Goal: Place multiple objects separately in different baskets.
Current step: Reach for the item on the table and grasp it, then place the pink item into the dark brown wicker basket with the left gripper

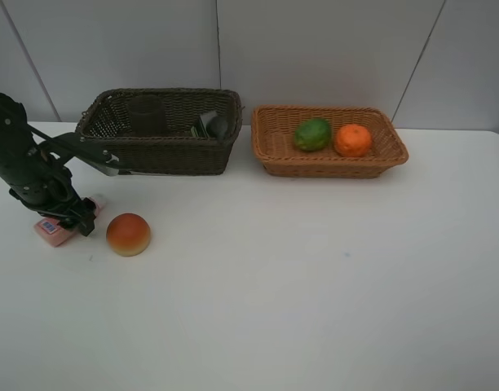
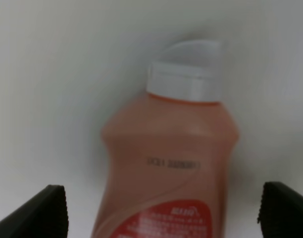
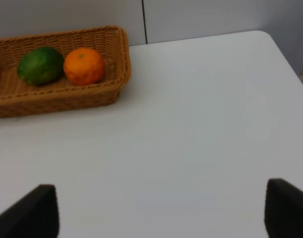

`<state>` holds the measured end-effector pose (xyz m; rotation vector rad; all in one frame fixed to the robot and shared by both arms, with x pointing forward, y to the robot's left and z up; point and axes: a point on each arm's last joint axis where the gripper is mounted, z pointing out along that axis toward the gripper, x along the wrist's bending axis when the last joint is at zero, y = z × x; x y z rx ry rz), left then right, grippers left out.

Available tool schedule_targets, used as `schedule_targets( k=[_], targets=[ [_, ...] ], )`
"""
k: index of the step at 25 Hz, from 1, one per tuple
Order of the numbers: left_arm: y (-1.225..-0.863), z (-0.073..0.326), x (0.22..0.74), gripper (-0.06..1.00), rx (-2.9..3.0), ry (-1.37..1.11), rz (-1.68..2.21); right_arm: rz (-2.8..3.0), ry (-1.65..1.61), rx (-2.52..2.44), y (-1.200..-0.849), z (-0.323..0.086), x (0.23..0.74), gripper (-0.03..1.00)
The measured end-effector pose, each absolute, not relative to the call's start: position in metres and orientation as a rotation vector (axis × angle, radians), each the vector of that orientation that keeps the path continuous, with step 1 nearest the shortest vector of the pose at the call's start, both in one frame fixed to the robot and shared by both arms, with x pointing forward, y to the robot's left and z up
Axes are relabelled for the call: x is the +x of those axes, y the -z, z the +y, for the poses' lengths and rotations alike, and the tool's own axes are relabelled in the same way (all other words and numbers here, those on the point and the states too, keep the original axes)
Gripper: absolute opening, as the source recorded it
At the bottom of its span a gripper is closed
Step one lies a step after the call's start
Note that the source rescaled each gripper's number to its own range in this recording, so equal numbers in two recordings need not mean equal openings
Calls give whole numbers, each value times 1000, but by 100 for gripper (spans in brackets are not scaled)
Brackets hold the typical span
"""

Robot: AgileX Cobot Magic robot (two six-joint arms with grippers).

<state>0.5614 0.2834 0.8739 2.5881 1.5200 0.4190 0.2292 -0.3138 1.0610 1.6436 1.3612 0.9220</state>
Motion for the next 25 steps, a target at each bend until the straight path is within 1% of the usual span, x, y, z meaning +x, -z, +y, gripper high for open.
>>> schedule_targets(
  k=[10,11,13,14,15,16,25],
  targets=[
    [-866,282,566,99,2549,-358,1595,1361,-922,1644,-1061,-314,229,82],
    [-865,282,566,97,2547,-353,1600,1361,-922,1644,-1061,-314,229,82],
    [-865,282,565,88,2540,-342,1613,1361,-922,1644,-1061,-314,229,82],
    [-864,281,566,80,2538,-336,1618,1361,-922,1644,-1061,-314,229,82],
    [-863,281,566,68,2534,-332,1623,1361,-922,1644,-1061,-314,229,82],
    [-863,281,567,63,2532,-333,1623,1361,-922,1644,-1061,-314,229,82],
    [-863,281,567,63,2529,-340,1620,1361,-922,1644,-1061,-314,229,82]
  ],
)
